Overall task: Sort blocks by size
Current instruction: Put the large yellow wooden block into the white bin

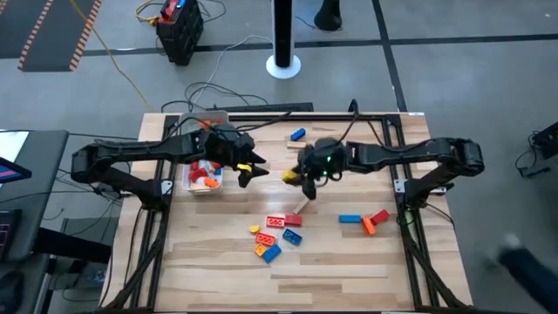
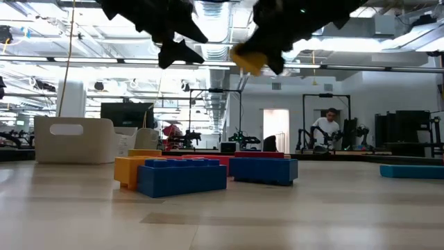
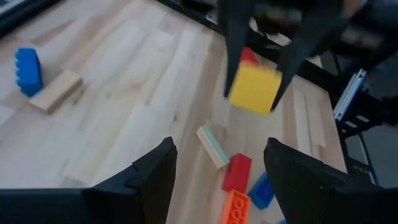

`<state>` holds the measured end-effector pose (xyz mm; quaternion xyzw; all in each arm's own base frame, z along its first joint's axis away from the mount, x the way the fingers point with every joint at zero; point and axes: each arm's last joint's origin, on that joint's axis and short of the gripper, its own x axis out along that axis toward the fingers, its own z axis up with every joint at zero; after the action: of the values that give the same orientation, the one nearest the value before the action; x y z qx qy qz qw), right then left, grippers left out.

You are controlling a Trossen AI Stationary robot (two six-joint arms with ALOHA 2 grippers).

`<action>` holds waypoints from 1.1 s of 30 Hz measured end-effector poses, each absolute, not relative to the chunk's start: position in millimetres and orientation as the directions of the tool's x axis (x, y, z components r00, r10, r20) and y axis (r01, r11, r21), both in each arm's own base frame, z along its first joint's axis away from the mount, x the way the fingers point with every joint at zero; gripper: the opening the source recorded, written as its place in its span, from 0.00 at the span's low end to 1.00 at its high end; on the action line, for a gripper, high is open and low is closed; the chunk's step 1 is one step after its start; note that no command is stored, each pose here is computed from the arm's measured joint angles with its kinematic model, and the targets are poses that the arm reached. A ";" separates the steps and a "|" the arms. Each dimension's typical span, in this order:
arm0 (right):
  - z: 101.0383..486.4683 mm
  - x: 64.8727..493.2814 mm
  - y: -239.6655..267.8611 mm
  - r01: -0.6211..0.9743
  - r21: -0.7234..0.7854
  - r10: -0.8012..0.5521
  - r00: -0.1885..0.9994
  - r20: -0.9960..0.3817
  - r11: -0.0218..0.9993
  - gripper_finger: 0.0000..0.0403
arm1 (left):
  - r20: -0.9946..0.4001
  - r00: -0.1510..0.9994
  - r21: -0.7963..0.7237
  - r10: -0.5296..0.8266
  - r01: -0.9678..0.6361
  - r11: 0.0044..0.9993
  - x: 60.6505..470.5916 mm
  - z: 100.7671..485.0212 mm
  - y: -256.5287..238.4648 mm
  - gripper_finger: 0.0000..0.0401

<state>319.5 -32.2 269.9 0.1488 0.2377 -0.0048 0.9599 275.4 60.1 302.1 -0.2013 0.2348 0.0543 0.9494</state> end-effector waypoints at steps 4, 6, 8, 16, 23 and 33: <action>278.3 326.1 -41.3 0.054 0.295 0.052 0.939 -0.341 0.954 0.38 | -0.491 0.871 -0.364 -0.014 -0.191 0.912 275.6 299.6 53.5 0.57; 282.3 330.4 -43.8 0.035 0.292 0.049 0.961 -0.274 0.956 0.38 | -0.494 0.870 -0.355 -0.006 -0.195 0.914 276.2 299.3 51.1 0.57; 286.3 333.1 -44.5 0.008 0.290 0.058 0.975 -0.216 0.957 0.38 | -0.493 0.870 -0.335 0.011 -0.201 0.921 280.4 297.3 48.3 0.57; 285.6 352.2 -50.4 -0.024 0.343 0.050 0.997 -0.066 0.939 0.38 | -0.451 0.893 -0.347 -0.005 -0.170 0.922 309.0 280.1 43.2 0.59; 284.5 357.4 -46.3 -0.006 0.353 0.029 0.998 -0.059 0.935 0.38 | -0.381 0.924 -0.332 0.010 -0.147 0.932 310.5 288.5 43.6 0.57; 285.6 357.3 -47.2 0.006 0.350 0.012 0.999 -0.048 0.937 0.38 | -0.341 0.940 -0.329 0.017 -0.136 0.934 308.0 296.1 43.4 0.45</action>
<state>357.3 -47.2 285.6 0.1778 0.0249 0.0016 0.9837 308.0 43.4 296.1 -0.1767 0.1688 0.0394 0.9689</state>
